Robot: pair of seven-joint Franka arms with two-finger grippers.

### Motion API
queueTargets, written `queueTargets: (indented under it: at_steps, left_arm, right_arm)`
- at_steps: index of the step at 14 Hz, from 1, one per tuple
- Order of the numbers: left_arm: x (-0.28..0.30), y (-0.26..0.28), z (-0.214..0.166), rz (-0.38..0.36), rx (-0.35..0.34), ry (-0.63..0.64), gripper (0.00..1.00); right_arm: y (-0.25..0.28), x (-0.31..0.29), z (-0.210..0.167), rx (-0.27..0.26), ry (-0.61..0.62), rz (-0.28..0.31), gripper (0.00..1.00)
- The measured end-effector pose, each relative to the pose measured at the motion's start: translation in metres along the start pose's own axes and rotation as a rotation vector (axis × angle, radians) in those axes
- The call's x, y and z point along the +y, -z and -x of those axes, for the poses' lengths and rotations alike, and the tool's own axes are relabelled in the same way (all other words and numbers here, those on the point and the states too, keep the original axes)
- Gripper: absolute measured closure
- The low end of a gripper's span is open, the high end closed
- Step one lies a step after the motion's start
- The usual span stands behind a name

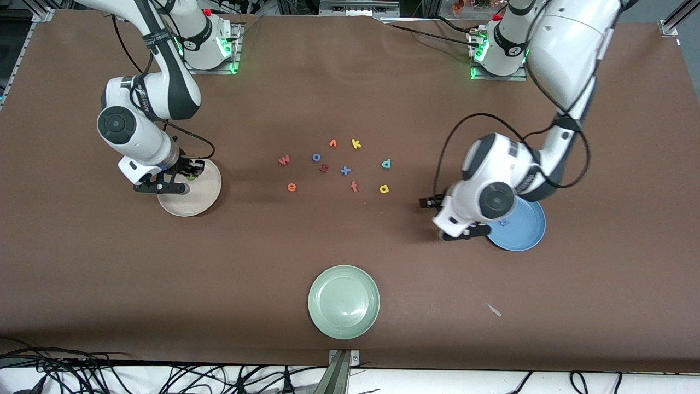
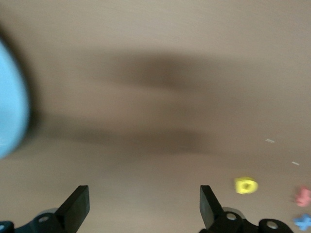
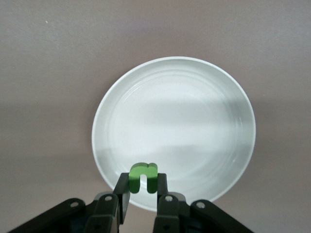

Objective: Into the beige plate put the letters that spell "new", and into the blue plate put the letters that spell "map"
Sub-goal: 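Grasp the yellow d with the left gripper while the right gripper grasps the orange e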

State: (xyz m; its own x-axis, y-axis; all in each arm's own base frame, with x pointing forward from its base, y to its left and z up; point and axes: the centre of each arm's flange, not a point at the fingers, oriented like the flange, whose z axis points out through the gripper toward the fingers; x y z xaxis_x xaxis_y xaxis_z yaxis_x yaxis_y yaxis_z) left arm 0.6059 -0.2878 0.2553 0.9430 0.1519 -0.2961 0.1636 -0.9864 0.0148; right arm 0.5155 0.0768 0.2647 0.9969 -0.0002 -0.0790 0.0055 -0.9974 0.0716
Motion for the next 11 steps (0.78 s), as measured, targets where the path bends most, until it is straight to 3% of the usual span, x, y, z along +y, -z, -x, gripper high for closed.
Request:
queueTargets:
  at_steps: [3,7,8,9,11]
  left_arm:
    - [0.062,-0.03,0.033,0.011,0.043,0.061,0.0]
    - [0.107,-0.078,0.057,0.04,0.076,0.107,0.02]
    - [0.111,-0.089,0.059,0.048,0.082,0.115,0.08]
    - [0.113,-0.099,0.06,0.054,0.085,0.119,0.08]
    - [0.11,-0.108,0.059,0.052,0.084,0.124,0.2]
  right_arm:
    - [-0.017,0.006,0.007,0.007,0.004,0.0,0.7]
    - [-0.002,-0.002,-0.002,0.006,-0.011,0.001,0.36]
    - [0.011,-0.012,-0.007,-0.009,-0.026,0.003,0.29]
    - [0.026,-0.029,-0.013,-0.021,-0.046,-0.001,0.15]
    - [0.052,-0.072,-0.02,-0.025,-0.096,-0.048,0.0]
